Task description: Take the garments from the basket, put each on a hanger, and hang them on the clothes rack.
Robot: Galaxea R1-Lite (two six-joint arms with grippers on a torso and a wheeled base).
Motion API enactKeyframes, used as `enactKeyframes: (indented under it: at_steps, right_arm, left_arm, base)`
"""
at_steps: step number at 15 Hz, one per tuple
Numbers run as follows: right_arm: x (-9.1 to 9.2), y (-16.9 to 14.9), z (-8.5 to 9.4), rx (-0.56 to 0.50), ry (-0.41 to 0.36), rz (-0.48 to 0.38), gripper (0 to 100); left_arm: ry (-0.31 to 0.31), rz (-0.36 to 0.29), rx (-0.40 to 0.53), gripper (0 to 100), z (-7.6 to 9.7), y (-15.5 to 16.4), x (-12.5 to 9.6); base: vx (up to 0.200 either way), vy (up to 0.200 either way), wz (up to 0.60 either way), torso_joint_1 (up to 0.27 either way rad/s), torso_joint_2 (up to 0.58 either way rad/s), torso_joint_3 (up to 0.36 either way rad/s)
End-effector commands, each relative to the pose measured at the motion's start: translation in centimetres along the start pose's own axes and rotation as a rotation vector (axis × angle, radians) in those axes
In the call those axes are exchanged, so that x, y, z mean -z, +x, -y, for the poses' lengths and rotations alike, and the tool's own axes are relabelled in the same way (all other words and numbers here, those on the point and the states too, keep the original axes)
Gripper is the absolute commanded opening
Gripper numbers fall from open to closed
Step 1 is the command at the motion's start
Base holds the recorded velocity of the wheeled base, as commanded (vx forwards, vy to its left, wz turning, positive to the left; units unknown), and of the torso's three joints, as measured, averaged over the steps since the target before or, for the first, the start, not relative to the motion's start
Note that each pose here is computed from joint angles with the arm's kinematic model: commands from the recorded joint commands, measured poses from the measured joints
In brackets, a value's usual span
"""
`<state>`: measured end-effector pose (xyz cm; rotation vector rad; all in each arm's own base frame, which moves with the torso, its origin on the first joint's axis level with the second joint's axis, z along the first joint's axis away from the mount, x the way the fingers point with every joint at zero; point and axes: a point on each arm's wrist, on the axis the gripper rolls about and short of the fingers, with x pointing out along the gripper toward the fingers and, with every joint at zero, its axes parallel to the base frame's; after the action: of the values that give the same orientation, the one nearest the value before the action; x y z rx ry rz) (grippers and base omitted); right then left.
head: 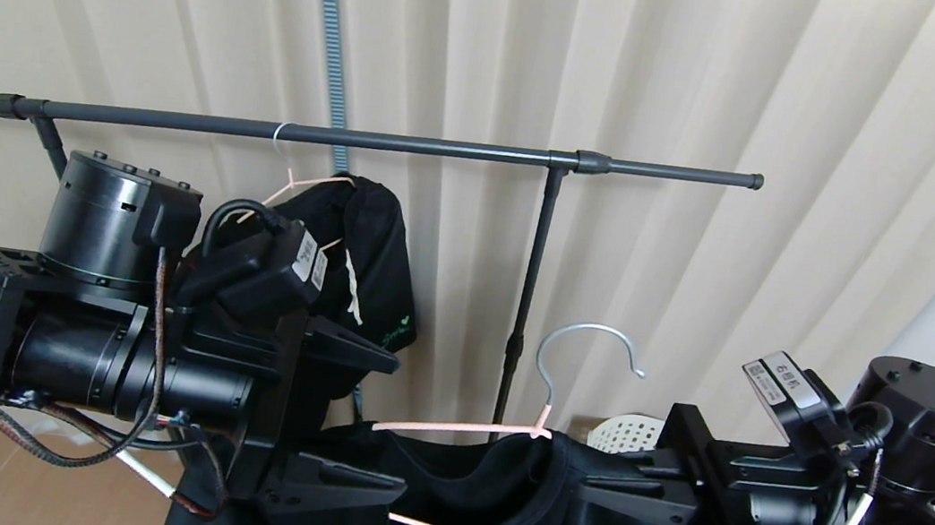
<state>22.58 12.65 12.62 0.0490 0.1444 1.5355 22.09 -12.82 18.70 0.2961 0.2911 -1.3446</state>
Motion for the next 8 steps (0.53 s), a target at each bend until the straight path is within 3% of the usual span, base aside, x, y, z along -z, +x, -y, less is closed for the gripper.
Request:
enactKeyframes:
  at_steps: [1,4,8]
  right_arm:
    - [-0.1,0.0,-0.1,0.001,-0.007,0.003,0]
    - [-0.3,0.0,-0.1,0.001,-0.012,0.006,0]
    - [-0.6,-0.2,-0.3,0.003,-0.026,0.013,0]
  left_arm:
    - [0.007,-0.006,0.004,100,0.1,0.1,0.2]
    - [0.031,-0.027,0.01,100,0.4,0.1,1.1]
    - [0.009,-0.059,-0.008,100,0.1,0.4,1.9]
  base:
    - [0.0,0.0,0.0,0.0,0.0,0.0]
    - [0.0,0.0,0.0,0.0,0.0,0.0]
    - [0.0,0.0,0.0,0.0,0.0,0.0]
